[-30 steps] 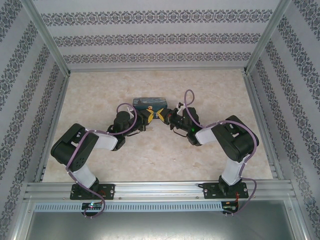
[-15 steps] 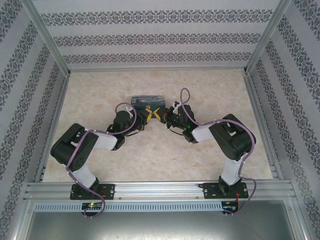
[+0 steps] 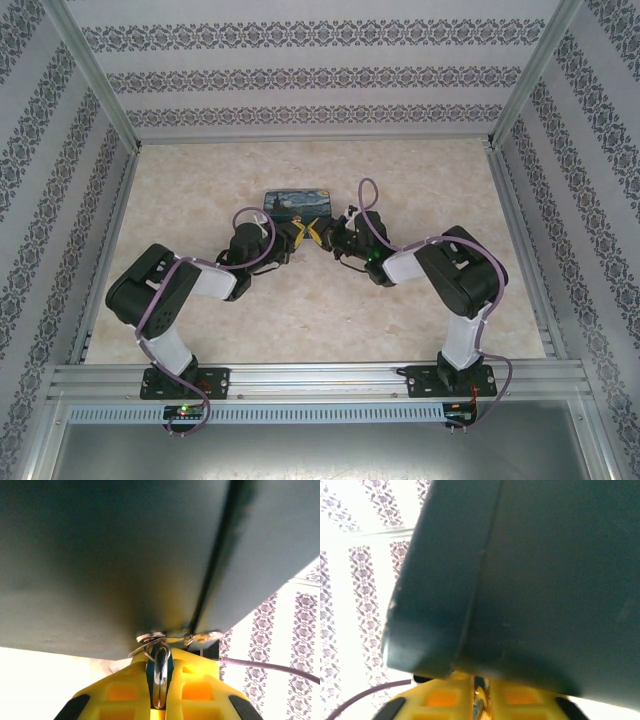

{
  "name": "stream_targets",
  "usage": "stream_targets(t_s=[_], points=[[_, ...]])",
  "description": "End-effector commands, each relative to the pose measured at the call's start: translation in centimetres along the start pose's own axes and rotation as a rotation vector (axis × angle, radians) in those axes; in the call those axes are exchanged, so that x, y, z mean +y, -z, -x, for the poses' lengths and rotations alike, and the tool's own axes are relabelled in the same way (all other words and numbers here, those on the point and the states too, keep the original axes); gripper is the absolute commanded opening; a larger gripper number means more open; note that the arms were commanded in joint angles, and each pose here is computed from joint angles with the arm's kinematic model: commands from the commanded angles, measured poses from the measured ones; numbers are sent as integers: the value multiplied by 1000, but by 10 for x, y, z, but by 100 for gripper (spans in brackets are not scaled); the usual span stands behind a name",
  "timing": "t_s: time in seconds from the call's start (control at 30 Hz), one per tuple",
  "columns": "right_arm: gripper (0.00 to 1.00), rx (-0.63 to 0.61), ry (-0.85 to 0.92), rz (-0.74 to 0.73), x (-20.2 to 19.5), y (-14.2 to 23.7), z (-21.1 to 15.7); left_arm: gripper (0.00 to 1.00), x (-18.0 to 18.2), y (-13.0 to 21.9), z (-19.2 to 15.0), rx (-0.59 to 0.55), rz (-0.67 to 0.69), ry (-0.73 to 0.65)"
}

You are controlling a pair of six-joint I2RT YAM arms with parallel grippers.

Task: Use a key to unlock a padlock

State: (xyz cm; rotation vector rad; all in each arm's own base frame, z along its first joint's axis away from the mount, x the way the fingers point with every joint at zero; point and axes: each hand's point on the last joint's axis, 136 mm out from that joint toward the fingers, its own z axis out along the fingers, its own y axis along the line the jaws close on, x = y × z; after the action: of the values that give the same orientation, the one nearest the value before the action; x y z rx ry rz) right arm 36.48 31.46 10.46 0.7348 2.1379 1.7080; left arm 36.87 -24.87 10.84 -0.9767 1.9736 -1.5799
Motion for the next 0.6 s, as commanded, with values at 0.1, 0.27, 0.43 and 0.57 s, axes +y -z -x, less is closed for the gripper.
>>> stream_targets(t_s=[0.1, 0.27, 0.43, 0.57], points=[[45, -9, 77, 67, 14, 12, 7, 0, 26, -6, -40, 138, 31, -9], [62, 8, 95, 32, 1, 28, 1, 0, 32, -10, -34, 115, 40, -13], [71, 48, 107, -41, -23, 46, -14, 0, 33, -12, -28, 101, 35, -9], [72, 74, 105, -91, -44, 59, -24, 0, 31, -14, -26, 101, 33, -14]])
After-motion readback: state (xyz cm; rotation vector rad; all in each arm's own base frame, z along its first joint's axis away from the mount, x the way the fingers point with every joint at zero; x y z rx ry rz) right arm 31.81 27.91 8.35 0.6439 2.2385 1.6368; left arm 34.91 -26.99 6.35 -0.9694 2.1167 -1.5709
